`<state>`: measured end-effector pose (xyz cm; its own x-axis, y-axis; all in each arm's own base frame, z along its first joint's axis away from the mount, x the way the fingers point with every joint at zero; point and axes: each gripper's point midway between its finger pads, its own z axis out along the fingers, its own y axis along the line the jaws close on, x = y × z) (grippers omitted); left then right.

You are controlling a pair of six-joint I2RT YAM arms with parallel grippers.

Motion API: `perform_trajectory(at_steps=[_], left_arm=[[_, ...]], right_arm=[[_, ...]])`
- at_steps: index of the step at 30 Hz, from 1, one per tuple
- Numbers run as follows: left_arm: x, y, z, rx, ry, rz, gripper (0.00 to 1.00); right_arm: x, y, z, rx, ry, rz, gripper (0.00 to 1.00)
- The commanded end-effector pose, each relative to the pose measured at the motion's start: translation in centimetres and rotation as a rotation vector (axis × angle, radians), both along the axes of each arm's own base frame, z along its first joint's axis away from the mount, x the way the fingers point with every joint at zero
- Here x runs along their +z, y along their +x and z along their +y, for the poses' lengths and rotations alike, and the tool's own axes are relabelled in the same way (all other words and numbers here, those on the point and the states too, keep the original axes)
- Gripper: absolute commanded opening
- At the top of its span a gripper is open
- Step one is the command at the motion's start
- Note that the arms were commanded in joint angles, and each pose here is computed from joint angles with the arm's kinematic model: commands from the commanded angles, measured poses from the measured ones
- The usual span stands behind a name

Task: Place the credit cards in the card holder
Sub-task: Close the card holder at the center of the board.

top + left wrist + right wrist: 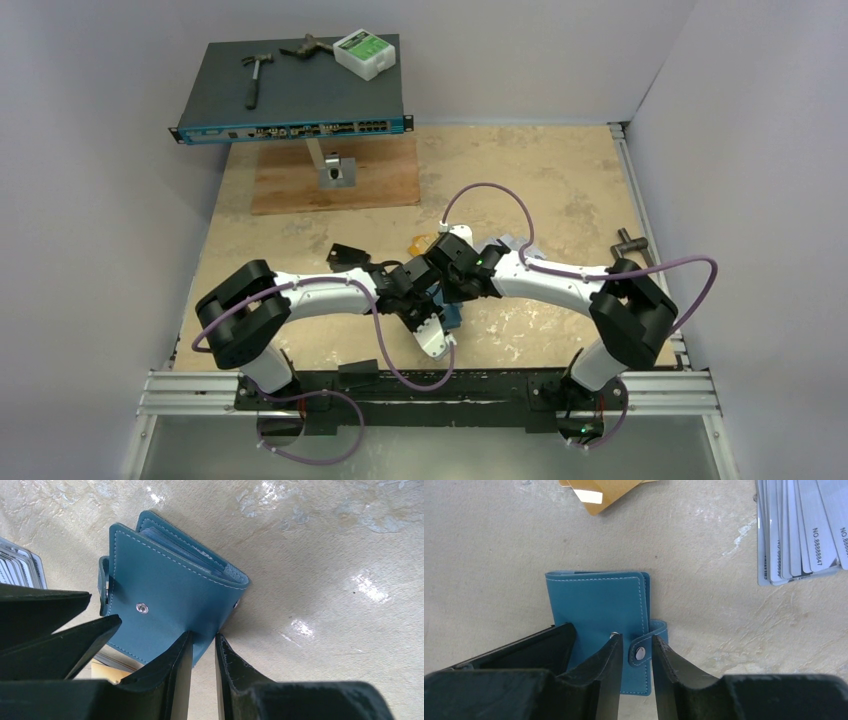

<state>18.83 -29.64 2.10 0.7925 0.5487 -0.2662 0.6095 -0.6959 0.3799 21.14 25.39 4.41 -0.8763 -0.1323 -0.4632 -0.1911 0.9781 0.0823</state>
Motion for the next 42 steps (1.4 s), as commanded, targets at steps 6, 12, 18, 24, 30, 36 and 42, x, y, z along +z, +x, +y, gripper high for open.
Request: perform_trajectory(at_steps=[6,12,18,24,30,36,42], left_arm=[[-0.1,-0.7,0.3,0.0,0.007,0.022,0.2],[0.0,-0.6,0.3,0.002,0.003,0.019,0.2],[0.0,-0.6,0.3,0.003,0.003,0.021,0.2],[0.2,-0.5,0.1,0.015,-0.008,0.018,0.21],[0.2,0.1,0.2,0.039,-0.034,-0.025,0.26],[0.4,1.2,0.6,0.09,-0.084,-0.111,0.26],[1.1,1.4,1.9,0.084,-0.102,-0.191,0.26]], right_arm=[[-0.5,-1.6,1.5,0.084,-0.015,0.027,0.25],[-0.8,-2.0,0.8,0.079,-0.033,0.036,0.24],[-1.0,-2.2,0.2,0.077,-0.055,0.04,0.23],[-1.3,-2.3,-0.4,0.063,-0.066,0.037,0.24],[-2.0,-2.8,-0.2,0.057,-0.046,0.059,0.18],[-1.9,-2.7,-0.2,0.04,-0.027,0.043,0.16],[-1.1,-2.3,-0.4,0.033,-0.04,0.027,0.29]])
